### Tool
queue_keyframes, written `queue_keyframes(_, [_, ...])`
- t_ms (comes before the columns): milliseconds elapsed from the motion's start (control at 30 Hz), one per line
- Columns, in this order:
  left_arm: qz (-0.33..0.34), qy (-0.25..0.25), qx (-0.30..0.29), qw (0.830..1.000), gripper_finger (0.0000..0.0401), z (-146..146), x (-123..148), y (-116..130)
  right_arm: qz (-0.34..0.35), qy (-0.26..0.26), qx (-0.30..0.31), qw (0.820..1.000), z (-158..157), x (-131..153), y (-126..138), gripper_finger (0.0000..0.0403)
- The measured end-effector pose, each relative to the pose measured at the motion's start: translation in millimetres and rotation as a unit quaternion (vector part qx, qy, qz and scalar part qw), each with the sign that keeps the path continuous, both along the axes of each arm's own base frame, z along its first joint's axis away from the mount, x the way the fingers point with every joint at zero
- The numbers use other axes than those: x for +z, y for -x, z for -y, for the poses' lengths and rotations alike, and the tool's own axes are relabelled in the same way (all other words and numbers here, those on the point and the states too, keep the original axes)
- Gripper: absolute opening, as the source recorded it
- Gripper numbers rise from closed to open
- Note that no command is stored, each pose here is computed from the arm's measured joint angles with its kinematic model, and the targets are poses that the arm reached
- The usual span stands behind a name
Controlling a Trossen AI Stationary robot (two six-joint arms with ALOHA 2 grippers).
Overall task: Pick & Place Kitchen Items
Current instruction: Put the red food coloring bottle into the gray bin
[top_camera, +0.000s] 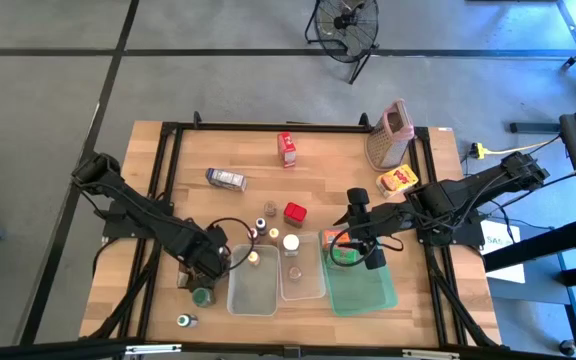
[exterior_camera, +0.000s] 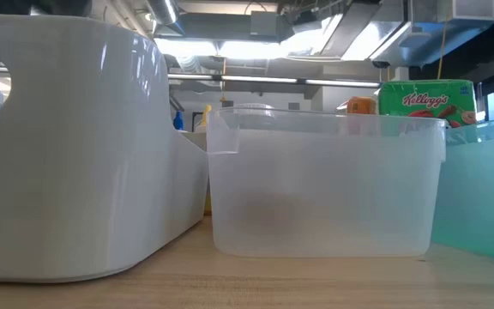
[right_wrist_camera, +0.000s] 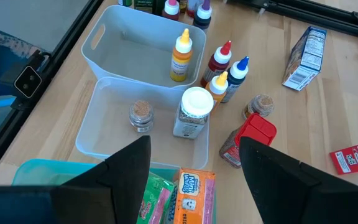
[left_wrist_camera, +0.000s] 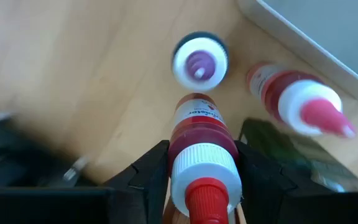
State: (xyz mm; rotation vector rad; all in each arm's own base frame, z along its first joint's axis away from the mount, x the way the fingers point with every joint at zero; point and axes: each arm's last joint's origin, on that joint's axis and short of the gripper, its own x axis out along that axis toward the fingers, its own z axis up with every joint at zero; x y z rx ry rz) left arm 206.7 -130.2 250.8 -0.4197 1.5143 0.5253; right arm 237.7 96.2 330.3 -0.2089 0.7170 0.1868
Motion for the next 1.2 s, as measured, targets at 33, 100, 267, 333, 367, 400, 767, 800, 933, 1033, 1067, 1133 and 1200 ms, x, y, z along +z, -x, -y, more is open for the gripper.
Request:
queue_keyframes(33, [-0.006, -0.002, 0.0, 1.0, 0.0149, -0.3, 9.5, 0.7, 0.0, 0.0, 0.0, 1.0, 0.0, 0.0, 0.0, 0.0248])
queue_keyframes(100, [-0.018, -0.009, 0.005, 1.0, 0.0149, -1.9, 29.4, 3.1, 0.0, 0.0, 0.0, 1.0, 0.0, 0.0, 0.0, 0.0248])
queue_keyframes(267, [0.022, 0.008, 0.004, 1.0, 0.0149, -4.0, 75.9, 4.3, -0.001, -0.002, 0.003, 1.0, -0.2, 0.0, 0.1, 0.0248])
queue_keyframes(333, [0.062, 0.008, -0.011, 0.998, 0.0149, -4.6, 93.3, 2.6, -0.002, -0.002, 0.003, 1.0, -0.2, -0.2, 0.2, 0.0248])
queue_keyframes(367, [0.078, 0.002, -0.016, 0.997, 0.0149, -5.3, 99.8, 2.0, -0.002, -0.002, 0.003, 1.0, -0.2, -0.2, 0.2, 0.0248])
queue_keyframes(400, [0.088, -0.01, -0.028, 0.996, 0.0149, -6.1, 104.4, 1.7, -0.002, -0.002, 0.003, 1.0, -0.2, -0.2, 0.2, 0.0248])
queue_keyframes(767, [0.151, -0.025, -0.169, 0.974, 0.0149, -6.3, 105.1, -37.6, -0.002, -0.003, 0.003, 1.0, -0.2, -0.1, 0.1, 0.0248])
queue_keyframes(800, [0.143, -0.024, -0.183, 0.972, 0.0149, -6.8, 100.9, -43.1, -0.001, -0.003, 0.003, 1.0, -0.2, -0.1, 0.1, 0.0248])
queue_keyframes(933, [0.101, -0.029, -0.226, 0.968, 0.0149, -7.9, 83.2, -60.9, 0.0, -0.006, 0.002, 1.0, -0.7, 0.2, 0.0, 0.0248])
queue_keyframes(1033, [0.075, -0.03, -0.258, 0.963, 0.0149, -1.7, 69.9, -69.8, -0.003, -0.012, -0.003, 1.0, -1.3, -0.9, -1.1, 0.0248])
queue_keyframes(1067, [0.067, -0.032, -0.267, 0.961, 0.0149, 1.0, 65.6, -72.2, -0.005, -0.011, -0.003, 1.0, -1.7, -1.7, -1.7, 0.0248])
queue_keyframes(1133, [0.051, -0.025, -0.281, 0.958, 0.0149, 7.0, 57.1, -76.0, -0.008, -0.009, -0.002, 1.0, -2.8, -3.6, -3.1, 0.0248])
queue_keyframes(1200, [0.038, -0.016, -0.288, 0.957, 0.0149, 11.8, 49.9, -79.3, -0.012, -0.007, -0.002, 1.0, -3.8, -5.7, -4.8, 0.0248])
